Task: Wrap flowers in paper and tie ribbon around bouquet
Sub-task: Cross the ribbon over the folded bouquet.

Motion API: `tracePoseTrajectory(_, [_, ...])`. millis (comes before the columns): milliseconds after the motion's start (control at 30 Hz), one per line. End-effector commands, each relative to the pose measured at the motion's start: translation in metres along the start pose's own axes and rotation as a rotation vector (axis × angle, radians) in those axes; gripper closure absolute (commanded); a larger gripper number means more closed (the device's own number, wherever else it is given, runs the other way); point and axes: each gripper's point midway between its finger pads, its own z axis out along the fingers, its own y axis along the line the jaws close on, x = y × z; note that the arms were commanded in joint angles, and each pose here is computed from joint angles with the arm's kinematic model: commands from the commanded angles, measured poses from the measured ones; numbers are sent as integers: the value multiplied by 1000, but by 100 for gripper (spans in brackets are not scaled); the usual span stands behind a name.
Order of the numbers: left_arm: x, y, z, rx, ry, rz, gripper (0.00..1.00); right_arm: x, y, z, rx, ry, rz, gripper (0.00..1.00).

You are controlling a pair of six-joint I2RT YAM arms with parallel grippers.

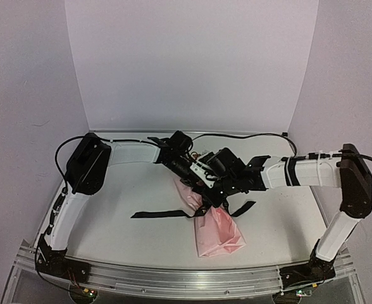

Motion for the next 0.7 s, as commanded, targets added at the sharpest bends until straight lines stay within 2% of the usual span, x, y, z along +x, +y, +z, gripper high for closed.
tracePoseTrajectory(0, [-33, -34, -32, 0, -95, 96, 100, -22, -6, -25, 6, -106, 51, 94])
tracePoseTrajectory(400, [-37, -35, -43, -42, -115, 100, 100, -15, -9, -35, 20, -157, 102, 95])
tracePoseTrajectory(667, [-33, -32, -50, -95, -119, 86, 100, -10, -20, -43, 71, -229, 198, 95])
